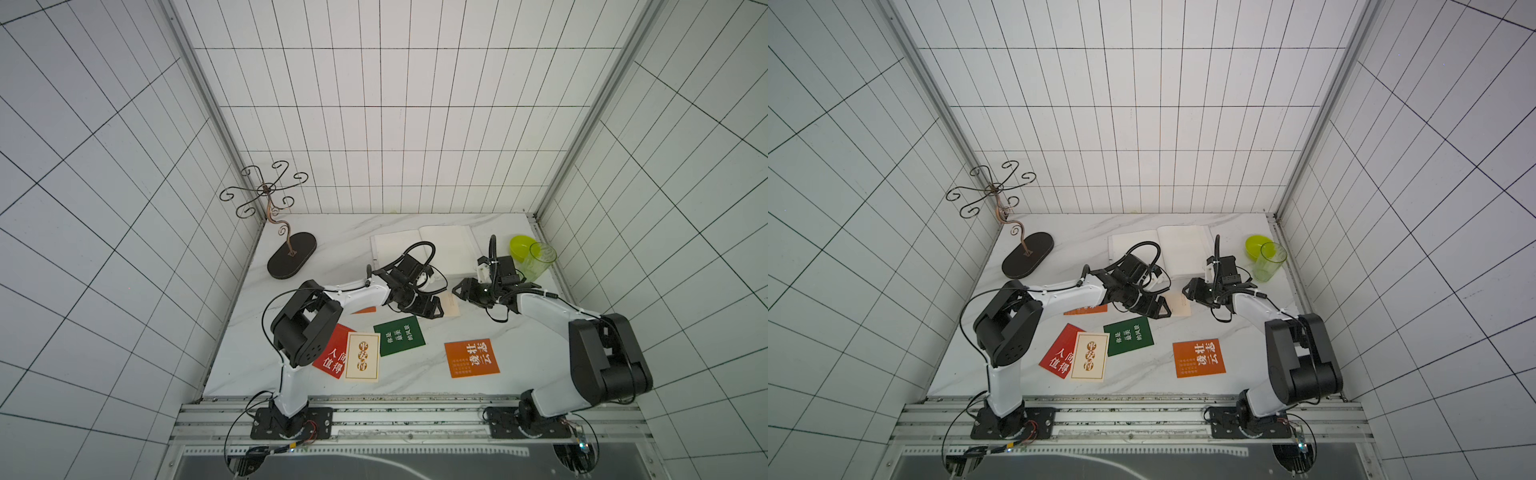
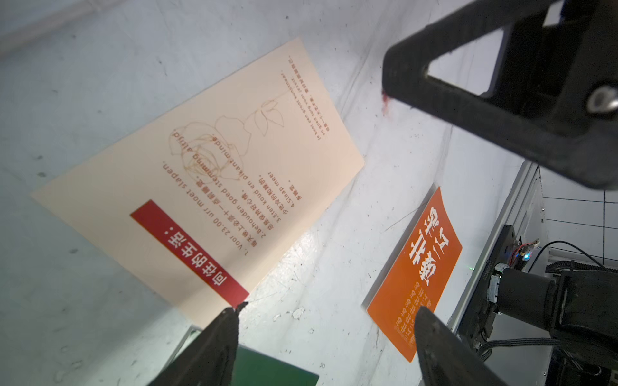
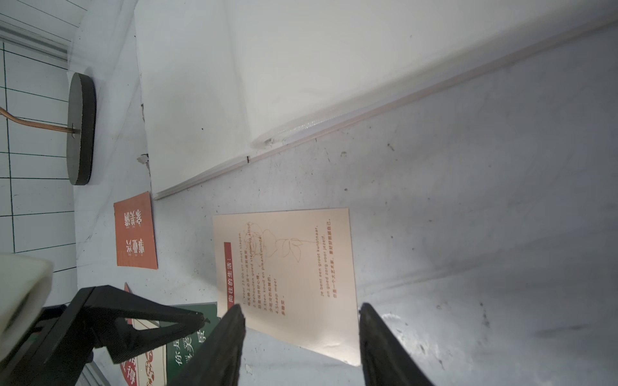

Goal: Place the photos into the photo albums
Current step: Pick up the photo at the center of the board.

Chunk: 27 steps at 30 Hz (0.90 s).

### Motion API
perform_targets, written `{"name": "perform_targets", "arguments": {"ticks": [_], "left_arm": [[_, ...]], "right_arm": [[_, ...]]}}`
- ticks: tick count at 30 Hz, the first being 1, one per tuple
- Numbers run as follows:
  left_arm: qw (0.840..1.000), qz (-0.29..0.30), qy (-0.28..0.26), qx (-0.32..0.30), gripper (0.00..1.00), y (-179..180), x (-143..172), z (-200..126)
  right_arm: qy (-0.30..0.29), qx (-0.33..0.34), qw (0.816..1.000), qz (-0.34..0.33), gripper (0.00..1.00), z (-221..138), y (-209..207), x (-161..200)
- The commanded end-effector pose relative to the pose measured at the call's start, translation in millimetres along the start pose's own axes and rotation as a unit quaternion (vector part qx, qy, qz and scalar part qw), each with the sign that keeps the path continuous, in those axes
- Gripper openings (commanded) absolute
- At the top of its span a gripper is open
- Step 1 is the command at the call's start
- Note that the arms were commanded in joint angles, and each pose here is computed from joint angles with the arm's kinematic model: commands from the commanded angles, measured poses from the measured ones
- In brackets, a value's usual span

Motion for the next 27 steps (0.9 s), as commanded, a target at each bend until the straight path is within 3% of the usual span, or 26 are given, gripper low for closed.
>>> {"name": "perform_targets", "arguments": {"ticks": [1,13,27], "left_arm": [[1.0,0.002,0.001,0.008,0.82,1,-5,10],[0.998,0.006,0.02,-0.053,0.82,34,9,24],[0.998,-0.002,0.029,-0.063,0.82,41,12,29]], "right_arm": [[0.007,-0.011,1.0,0.01,0.55,5,-6,4],[0.032,-0.018,0.999,0.022,0.56,22,-19,8],[0.029,-0.031,0.999,0.016,0.56,32,-26,1]]}}
Point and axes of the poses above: each gripper's point midway between its finger pads, its own z axis out along the fingers, its own y axis along the line the jaws close on, x = y × z, the point moved 3 cm from there along -z, back along the fingers, and after that the axes turned 13 degrees about -z, right-handed, at the moved point
